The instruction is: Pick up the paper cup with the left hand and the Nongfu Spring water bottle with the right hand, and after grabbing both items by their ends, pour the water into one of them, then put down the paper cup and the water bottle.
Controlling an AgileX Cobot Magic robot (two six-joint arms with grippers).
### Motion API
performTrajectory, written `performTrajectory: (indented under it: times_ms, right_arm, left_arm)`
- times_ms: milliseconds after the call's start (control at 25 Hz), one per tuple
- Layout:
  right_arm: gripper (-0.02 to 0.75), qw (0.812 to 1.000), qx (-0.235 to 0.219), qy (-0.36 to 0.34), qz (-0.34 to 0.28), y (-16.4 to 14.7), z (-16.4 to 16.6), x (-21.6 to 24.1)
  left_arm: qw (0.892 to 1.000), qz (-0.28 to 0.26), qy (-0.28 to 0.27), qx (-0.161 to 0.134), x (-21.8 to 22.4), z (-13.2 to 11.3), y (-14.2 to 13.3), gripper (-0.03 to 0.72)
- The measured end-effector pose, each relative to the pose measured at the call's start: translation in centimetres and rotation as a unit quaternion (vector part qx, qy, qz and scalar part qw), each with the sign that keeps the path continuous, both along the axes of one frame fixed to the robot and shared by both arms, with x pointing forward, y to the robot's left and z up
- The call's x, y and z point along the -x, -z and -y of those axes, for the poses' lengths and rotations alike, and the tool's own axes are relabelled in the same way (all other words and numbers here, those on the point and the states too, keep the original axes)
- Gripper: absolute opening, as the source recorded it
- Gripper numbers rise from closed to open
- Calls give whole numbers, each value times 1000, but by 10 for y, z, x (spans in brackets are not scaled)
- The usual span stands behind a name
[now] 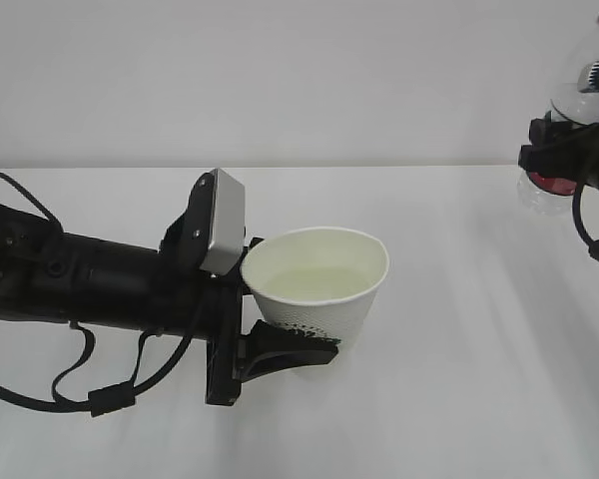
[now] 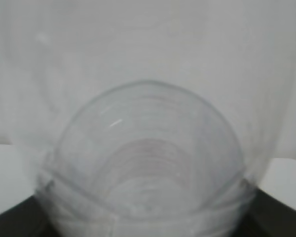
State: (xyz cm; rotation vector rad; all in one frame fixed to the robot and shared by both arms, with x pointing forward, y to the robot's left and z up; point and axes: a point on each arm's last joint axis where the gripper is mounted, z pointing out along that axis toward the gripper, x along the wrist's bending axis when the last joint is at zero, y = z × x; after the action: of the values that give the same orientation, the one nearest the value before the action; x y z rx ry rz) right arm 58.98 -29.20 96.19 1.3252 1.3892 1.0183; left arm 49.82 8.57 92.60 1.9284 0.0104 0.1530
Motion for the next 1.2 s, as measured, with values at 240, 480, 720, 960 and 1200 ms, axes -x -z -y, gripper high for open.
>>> performTrajectory:
  times_ms: [240, 480, 720, 960, 1200]
  right_arm:
    - [481, 1000, 12, -19, -15, 16, -3, -4]
    - [481, 999, 3, -31, -27, 41, -6, -9]
    - [480, 999, 2, -32, -31, 55, -6, -15]
    - [479, 999, 2, -32, -33, 64, -6, -20]
    - [479, 999, 2, -32, -33, 68, -6, -24]
  left_arm:
    - [1000, 0, 0, 0, 0, 0, 0, 484]
    - [1000, 0, 0, 0, 0, 0, 0, 483]
    - [1000, 0, -1, 1, 0, 0, 0, 483]
    - [1000, -1, -3, 2, 0, 0, 0, 483]
    - [1000, -1, -3, 2, 0, 0, 0, 483]
